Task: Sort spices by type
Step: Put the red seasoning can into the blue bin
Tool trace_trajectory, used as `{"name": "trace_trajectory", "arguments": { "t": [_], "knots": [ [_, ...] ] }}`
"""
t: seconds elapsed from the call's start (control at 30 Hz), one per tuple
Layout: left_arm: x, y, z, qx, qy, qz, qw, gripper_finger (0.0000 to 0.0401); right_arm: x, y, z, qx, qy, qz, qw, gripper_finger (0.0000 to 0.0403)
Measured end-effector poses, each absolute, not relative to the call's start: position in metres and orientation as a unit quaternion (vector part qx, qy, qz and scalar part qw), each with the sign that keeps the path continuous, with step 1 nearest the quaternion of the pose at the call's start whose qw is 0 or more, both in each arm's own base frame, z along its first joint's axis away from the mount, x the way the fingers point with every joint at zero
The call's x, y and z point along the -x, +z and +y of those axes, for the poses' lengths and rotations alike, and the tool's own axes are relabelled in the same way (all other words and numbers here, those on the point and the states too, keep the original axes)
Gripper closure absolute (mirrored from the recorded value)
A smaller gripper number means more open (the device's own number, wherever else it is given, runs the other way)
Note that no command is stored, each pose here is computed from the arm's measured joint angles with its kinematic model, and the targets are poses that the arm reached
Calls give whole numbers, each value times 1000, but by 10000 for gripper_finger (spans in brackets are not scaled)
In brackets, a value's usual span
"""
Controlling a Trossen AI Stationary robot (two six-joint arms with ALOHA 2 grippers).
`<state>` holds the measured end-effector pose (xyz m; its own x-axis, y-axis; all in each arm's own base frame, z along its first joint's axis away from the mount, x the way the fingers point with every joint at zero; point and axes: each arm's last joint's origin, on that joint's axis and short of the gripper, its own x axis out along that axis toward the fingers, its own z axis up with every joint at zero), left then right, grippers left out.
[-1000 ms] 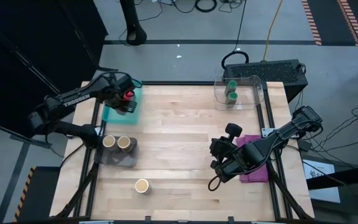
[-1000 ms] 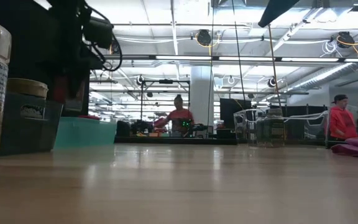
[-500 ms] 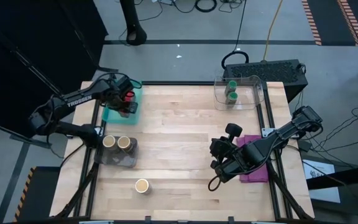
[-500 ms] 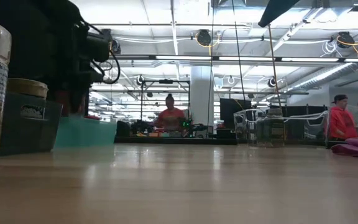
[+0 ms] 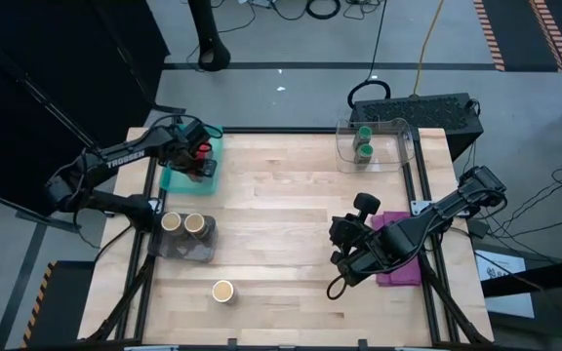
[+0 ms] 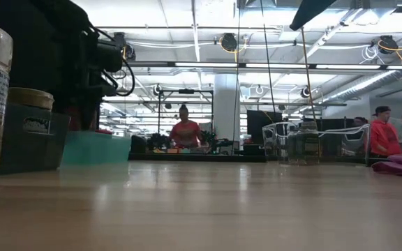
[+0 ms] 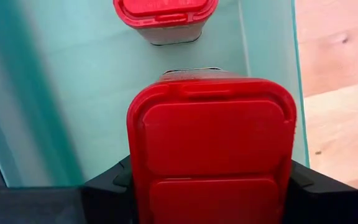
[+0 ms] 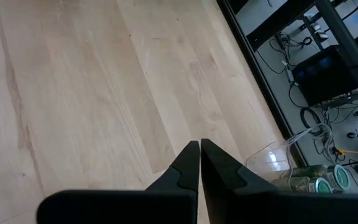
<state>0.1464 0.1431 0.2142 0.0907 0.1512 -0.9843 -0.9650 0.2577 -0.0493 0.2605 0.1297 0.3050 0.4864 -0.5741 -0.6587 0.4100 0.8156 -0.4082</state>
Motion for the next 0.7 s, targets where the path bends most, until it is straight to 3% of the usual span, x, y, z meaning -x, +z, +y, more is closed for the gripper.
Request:
{"name": "trace_trajectory", "arguments": {
  "t": [0.37,0.7],
  "knots": [
    [-149,206,144,423,450,519,591,197,-260,305,130,100,-286,418,856,403],
    [-152,203,148,418,453,513,597,197,-260,305,130,102,-286,419,856,403]
  ]
}}
